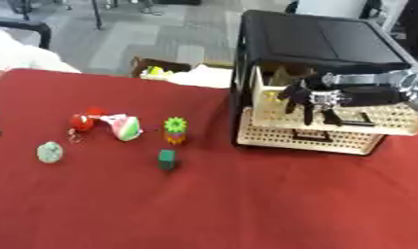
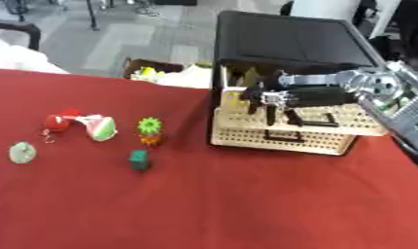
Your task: Pick up objects from table and place into drawer.
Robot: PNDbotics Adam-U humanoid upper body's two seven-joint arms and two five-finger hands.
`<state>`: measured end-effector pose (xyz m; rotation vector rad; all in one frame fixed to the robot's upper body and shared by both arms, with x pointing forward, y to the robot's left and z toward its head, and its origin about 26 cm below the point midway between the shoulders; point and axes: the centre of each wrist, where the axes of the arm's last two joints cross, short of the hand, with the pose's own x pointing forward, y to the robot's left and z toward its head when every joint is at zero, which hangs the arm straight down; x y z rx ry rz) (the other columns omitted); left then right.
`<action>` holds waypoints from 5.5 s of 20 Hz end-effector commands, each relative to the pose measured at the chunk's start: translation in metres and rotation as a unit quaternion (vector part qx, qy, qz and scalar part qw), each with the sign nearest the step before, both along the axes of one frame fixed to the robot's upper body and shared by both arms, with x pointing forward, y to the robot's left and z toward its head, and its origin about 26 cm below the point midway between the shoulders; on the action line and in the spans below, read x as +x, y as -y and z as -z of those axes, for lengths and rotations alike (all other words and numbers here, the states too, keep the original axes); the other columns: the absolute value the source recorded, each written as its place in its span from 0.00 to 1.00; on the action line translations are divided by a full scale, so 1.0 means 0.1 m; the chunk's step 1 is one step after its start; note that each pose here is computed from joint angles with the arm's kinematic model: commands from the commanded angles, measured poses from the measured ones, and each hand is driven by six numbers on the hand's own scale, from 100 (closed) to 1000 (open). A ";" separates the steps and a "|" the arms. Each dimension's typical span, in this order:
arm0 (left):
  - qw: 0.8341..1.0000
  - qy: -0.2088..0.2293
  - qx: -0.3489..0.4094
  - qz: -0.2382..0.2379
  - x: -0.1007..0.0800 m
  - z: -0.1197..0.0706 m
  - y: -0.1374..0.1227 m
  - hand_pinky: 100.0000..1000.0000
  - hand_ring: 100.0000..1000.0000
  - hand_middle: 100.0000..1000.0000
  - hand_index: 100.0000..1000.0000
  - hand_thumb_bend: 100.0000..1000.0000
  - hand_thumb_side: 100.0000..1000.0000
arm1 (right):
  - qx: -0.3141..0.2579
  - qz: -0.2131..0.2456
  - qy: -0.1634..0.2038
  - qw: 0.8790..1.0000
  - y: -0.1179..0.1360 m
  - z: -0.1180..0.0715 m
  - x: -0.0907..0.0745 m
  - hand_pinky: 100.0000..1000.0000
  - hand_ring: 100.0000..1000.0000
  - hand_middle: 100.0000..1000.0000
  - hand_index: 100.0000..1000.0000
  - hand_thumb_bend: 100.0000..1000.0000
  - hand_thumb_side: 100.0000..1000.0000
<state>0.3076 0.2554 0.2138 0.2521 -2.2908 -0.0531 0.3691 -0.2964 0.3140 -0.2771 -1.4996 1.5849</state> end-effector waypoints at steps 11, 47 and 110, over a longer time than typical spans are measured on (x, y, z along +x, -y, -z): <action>1.000 0.020 0.001 -0.001 -0.02 -0.09 -0.01 0.39 0.52 0.52 0.81 0.00 0.98 | 0.009 0.059 0.036 0.998 0.28 -0.08 0.09 0.19 0.67 0.80 0.91 0.00 1.00; 1.000 0.015 0.002 -0.004 -0.03 -0.06 -0.03 0.39 0.52 0.52 0.81 0.00 0.98 | 0.009 0.094 0.028 0.995 0.59 0.02 0.14 0.19 0.66 0.78 0.89 0.00 1.00; 1.000 0.017 0.002 0.000 -0.03 -0.06 -0.01 0.39 0.52 0.52 0.81 0.00 0.98 | -0.102 0.140 0.071 0.982 0.94 0.12 -0.13 0.23 0.61 0.68 0.78 0.00 1.00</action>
